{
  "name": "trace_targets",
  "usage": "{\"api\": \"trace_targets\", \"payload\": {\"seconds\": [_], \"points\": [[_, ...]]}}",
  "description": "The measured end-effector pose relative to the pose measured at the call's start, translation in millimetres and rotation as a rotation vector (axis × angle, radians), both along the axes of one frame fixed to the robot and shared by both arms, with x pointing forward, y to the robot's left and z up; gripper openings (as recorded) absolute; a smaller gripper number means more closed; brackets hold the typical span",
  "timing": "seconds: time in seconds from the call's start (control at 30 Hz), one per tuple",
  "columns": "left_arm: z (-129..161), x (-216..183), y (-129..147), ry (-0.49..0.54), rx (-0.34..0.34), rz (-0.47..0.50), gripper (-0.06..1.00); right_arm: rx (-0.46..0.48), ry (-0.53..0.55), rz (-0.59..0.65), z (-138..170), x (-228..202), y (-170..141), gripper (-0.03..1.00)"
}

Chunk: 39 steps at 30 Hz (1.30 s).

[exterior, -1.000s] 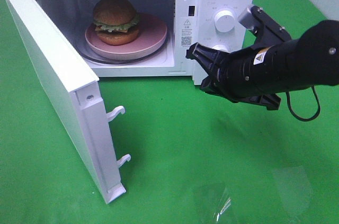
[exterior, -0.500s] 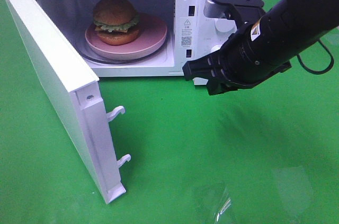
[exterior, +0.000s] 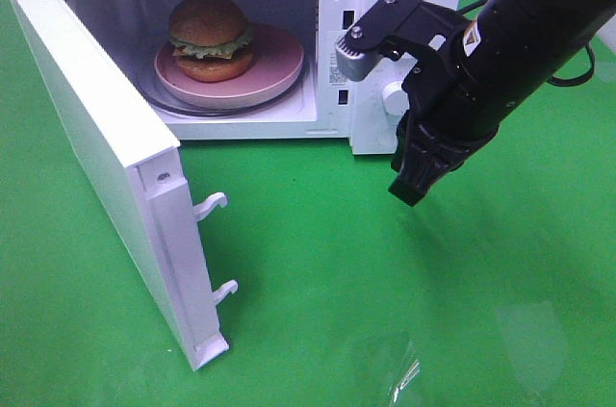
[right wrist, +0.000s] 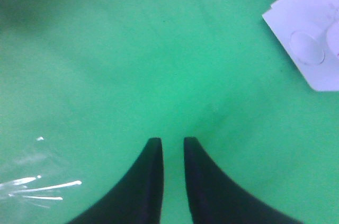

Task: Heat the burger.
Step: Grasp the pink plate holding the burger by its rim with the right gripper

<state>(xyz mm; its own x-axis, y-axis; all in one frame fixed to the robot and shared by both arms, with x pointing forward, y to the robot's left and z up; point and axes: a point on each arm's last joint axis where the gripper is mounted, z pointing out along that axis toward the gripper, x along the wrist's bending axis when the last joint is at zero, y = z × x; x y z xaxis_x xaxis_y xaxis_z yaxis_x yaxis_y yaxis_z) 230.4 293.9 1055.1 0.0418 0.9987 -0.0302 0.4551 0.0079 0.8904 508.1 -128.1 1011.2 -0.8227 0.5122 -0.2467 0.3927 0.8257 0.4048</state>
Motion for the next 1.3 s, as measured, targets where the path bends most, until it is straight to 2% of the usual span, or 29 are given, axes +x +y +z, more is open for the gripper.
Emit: {"api": "trace_targets", "payload": {"seconds": [0.03,0.13,0.17,0.2,0.23,0.33,0.4,0.43,0.47,0.5,0.53,0.6,0.77,0.87,1.03,1.3], "points": [[0.0,0.0,0.0,0.000,0.000,0.000,0.99,-0.035,-0.020,0.074,0.0,0.0,0.0,0.21],[0.0,0.0,0.0,0.000,0.000,0.000,0.99,-0.068,-0.039,0.145,0.0,0.0,0.0,0.28],[0.0,0.0,0.0,0.000,0.000,0.000,0.99,-0.094,-0.054,0.199,0.0,0.0,0.0,0.34],[0.0,0.0,0.0,0.000,0.000,0.000,0.99,-0.094,-0.054,0.199,0.0,0.0,0.0,0.34],[0.0,0.0,0.0,0.000,0.000,0.000,0.99,-0.119,-0.068,0.248,0.0,0.1,-0.2,0.42],[0.0,0.0,0.0,0.000,0.000,0.000,0.99,-0.131,-0.076,0.268,0.1,0.4,-0.4,0.47],[0.0,0.0,0.0,0.000,0.000,0.000,0.99,-0.181,-0.119,0.316,0.8,3.0,-2.2,0.68],[0.0,0.0,0.0,0.000,0.000,0.000,0.99,-0.181,-0.119,0.316,0.8,3.0,-2.2,0.68],[0.0,0.0,0.0,0.000,0.000,0.000,0.99,-0.224,-0.153,0.348,1.6,5.4,-3.9,0.78],[0.0,0.0,0.0,0.000,0.000,0.000,0.99,-0.224,-0.153,0.348,1.6,5.4,-3.9,0.78],[0.0,0.0,0.0,0.000,0.000,0.000,0.99,-0.261,-0.186,0.372,2.6,7.7,-5.4,0.86],[0.0,0.0,0.0,0.000,0.000,0.000,0.99,-0.298,-0.219,0.398,3.7,10.1,-6.7,0.90],[0.0,0.0,0.0,0.000,0.000,0.000,0.99,-0.345,-0.289,0.452,6.5,14.1,-6.2,0.92],[0.0,0.0,0.0,0.000,0.000,0.000,0.99,-0.381,-0.368,0.543,9.6,13.1,3.0,0.92],[0.0,0.0,0.0,0.000,0.000,0.000,0.99,-0.382,-0.458,0.627,13.3,10.9,17.5,0.92],[0.0,0.0,0.0,0.000,0.000,0.000,0.99,-0.400,-0.484,0.707,-1.2,16.9,28.6,0.91]]}}
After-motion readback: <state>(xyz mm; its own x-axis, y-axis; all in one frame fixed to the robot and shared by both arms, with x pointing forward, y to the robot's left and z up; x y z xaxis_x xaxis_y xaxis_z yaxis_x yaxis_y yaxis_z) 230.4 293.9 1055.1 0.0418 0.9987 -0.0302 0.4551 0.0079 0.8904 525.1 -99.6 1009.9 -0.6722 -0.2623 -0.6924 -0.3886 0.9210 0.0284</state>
